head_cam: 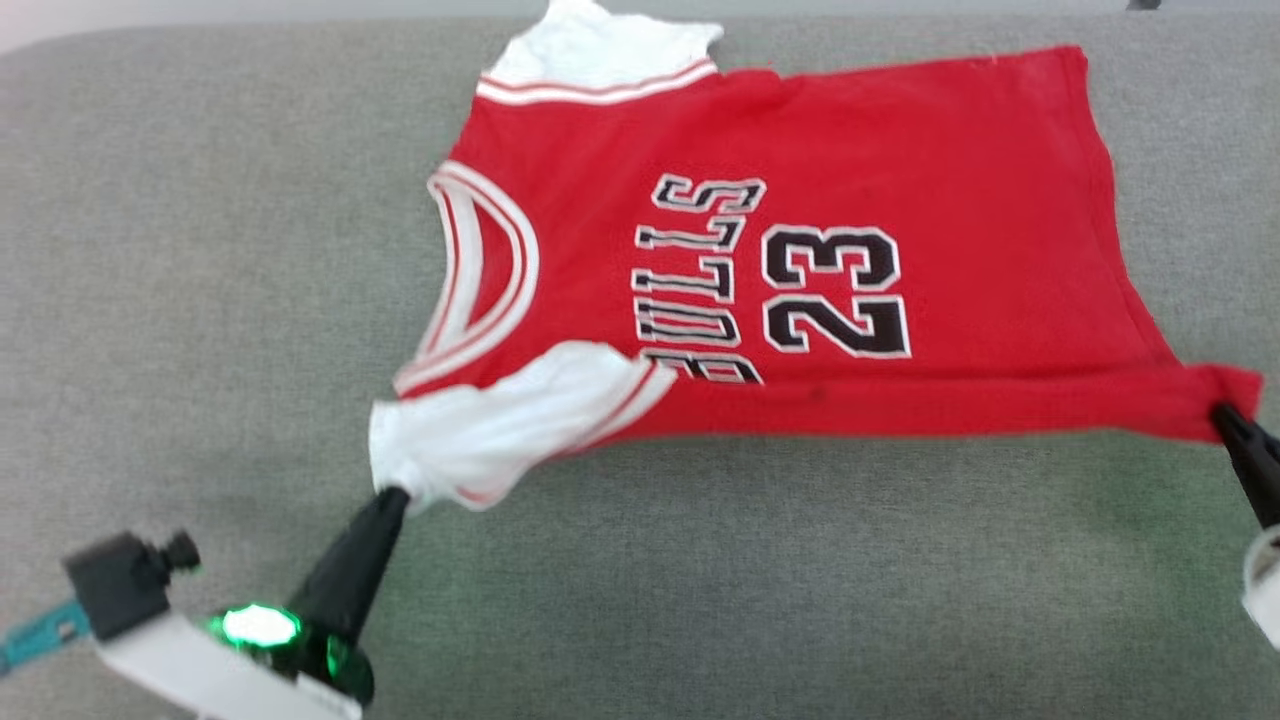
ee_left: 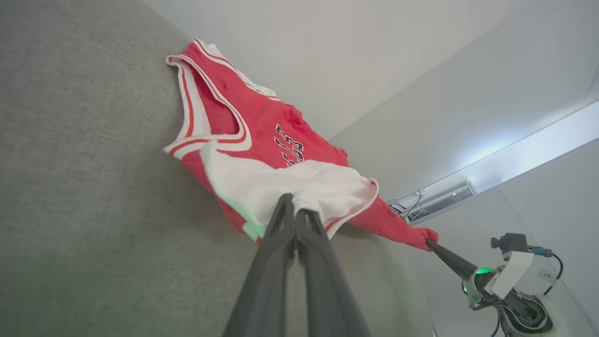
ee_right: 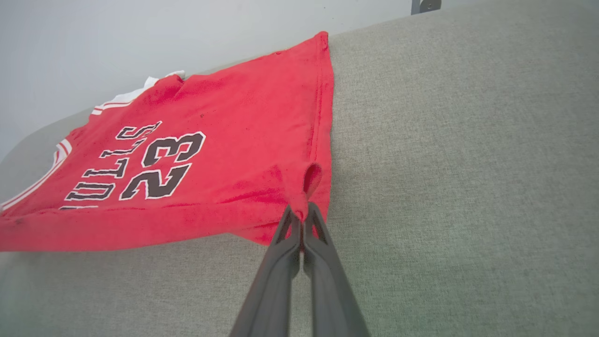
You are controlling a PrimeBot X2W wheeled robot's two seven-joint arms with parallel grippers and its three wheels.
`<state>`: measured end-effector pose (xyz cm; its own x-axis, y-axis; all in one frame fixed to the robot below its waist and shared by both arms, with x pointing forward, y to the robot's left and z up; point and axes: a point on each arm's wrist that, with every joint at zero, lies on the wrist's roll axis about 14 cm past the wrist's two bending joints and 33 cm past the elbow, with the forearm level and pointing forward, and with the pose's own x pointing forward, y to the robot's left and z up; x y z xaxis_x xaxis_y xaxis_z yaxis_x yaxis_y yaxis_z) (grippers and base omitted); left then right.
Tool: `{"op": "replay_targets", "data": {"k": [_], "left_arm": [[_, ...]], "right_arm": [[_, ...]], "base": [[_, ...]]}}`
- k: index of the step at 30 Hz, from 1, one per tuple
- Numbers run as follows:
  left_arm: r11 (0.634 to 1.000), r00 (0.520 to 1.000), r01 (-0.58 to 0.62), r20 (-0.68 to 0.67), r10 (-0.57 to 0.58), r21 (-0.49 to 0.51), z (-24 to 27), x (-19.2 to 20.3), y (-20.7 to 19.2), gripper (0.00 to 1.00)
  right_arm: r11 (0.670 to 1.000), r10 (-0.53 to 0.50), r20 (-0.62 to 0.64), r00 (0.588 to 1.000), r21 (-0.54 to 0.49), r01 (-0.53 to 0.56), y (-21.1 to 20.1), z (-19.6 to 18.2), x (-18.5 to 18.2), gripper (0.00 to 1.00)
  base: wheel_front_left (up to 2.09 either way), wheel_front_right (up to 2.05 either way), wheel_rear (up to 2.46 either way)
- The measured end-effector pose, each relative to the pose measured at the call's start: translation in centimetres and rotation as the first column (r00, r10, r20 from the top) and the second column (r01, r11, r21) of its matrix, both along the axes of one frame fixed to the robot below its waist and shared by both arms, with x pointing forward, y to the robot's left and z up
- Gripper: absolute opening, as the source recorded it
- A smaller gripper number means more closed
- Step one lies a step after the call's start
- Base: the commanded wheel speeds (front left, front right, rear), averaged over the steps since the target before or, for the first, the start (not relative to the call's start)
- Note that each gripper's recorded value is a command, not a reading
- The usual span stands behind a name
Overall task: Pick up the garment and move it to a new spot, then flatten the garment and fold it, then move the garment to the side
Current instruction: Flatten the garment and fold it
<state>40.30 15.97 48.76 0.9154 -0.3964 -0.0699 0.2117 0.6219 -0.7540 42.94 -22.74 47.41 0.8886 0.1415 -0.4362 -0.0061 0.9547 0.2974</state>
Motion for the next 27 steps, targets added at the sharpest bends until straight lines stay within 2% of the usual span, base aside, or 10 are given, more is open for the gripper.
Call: {"op": "replay_targets", "data": {"k": [5,12,17,27], "left_arm": [[1.0,1.0,0.015,-0.015,-0.015,0.011,0.0,-2.2,-0.1,0.0],[1.0,1.0,0.011,0.008,-0.011,0.026,0.4,-2.4,0.1,0.0],[0.998,0.997,0.059,0.045,-0.06,0.029,1.3,-1.2,-1.3,0.0],[0.999,0.993,0.029,0.111,-0.033,0.036,2.1,3.7,-1.6,0.0]], "right_arm": [[1.0,-0.016,-0.021,1.0,0.005,0.017,-0.1,0.2,-2.1,0.0],[0.999,-0.035,-0.035,0.999,0.029,0.036,-0.2,0.4,-3.3,0.0],[0.999,-0.031,-0.021,0.999,0.042,0.032,0.1,0.7,-2.4,0.0],[0.997,-0.053,0.049,0.997,0.067,0.049,0.2,1.3,1.2,0.0]], "base": [[0.0,0.0,0.0],[0.0,0.0,0.0],[0.0,0.0,0.0],[0.0,0.0,0.0]]}}
